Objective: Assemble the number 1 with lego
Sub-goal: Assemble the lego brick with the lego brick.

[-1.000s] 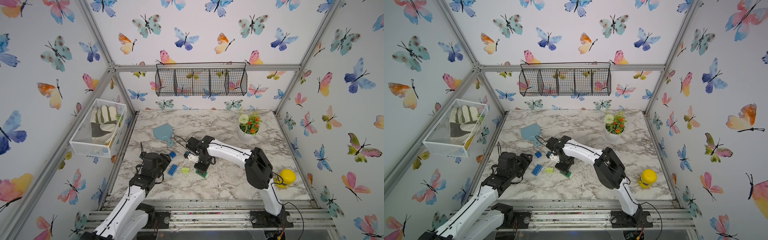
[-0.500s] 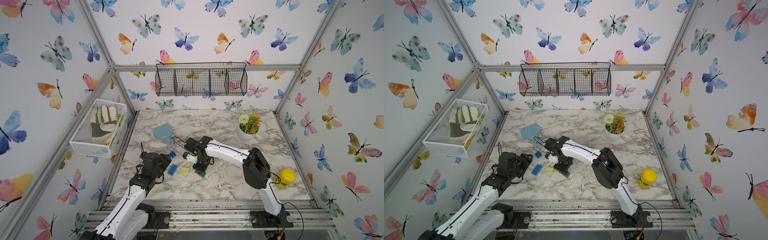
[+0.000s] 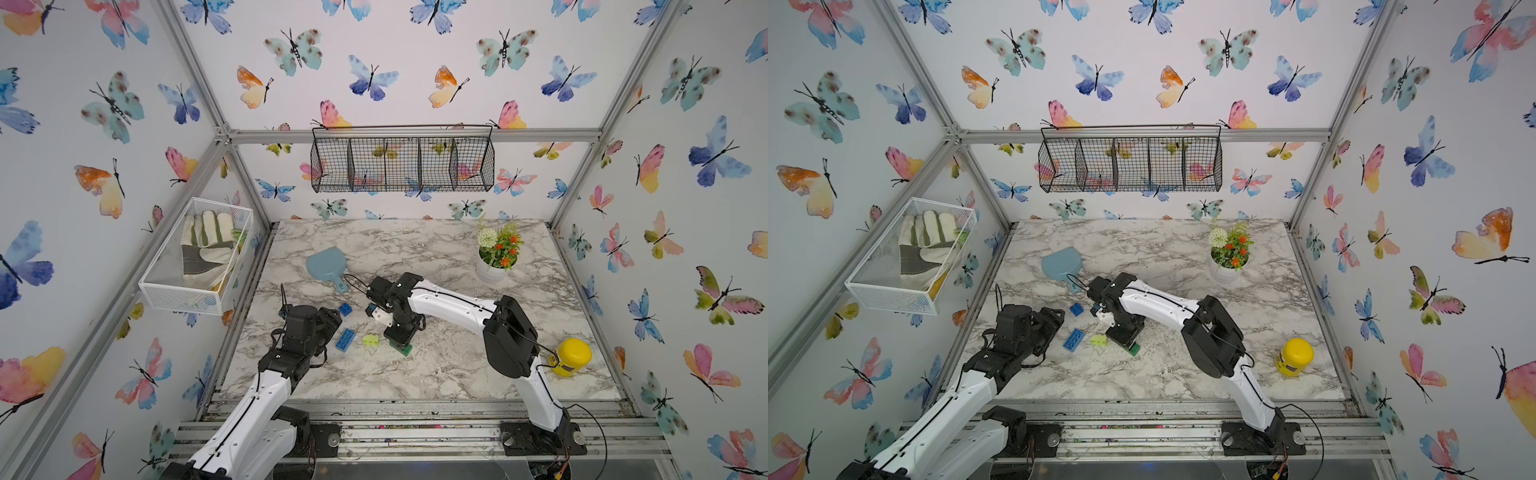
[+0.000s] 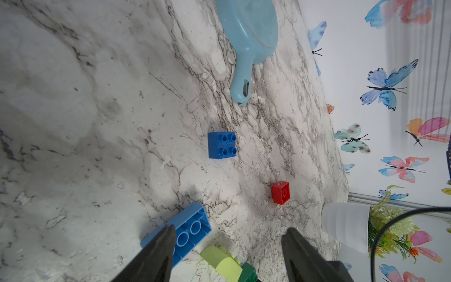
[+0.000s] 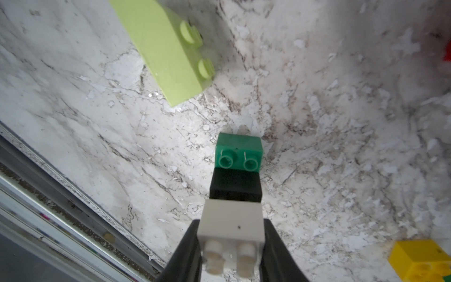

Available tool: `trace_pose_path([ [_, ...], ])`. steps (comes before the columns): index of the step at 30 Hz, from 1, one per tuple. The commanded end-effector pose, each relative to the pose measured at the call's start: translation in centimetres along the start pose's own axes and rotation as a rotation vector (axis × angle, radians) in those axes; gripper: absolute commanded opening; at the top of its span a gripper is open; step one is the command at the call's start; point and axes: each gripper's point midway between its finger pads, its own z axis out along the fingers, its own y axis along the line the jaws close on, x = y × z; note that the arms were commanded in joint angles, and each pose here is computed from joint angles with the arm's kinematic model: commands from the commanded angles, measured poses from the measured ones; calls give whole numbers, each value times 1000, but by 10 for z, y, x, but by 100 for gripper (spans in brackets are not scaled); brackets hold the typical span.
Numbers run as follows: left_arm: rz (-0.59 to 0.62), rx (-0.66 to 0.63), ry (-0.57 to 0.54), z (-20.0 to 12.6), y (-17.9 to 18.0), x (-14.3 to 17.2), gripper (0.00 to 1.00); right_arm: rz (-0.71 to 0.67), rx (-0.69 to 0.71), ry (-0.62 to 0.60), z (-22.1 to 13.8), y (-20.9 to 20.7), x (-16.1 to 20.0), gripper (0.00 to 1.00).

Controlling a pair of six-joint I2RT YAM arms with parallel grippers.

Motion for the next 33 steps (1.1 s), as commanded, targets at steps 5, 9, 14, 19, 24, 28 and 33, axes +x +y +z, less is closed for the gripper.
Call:
trace_pose_path([
  [5,16,13,-4,-3,-6,-4,74,102,41,71,32,-5,3,24],
  [9,16,11,-3,-2,-7,-4,74,125,28,65,31,-2,1,37],
  [14,17,9,3,-2,-7,-3,74,129,8,6,16,1,-13,54],
  [19,22,8,-4,-4,-8,-5,73,134,-4,-22,8,3,-18,65],
  [24,37,12,-6,-6,-9,-6,74,145,3,-104,-13,1,-28,88],
  [28,88,24,11,-7,-13,-5,76,162,27,-227,-43,-3,-37,94],
  [33,277,167,112,-8,-49,9,76,300,67,-477,-96,-18,-34,94],
])
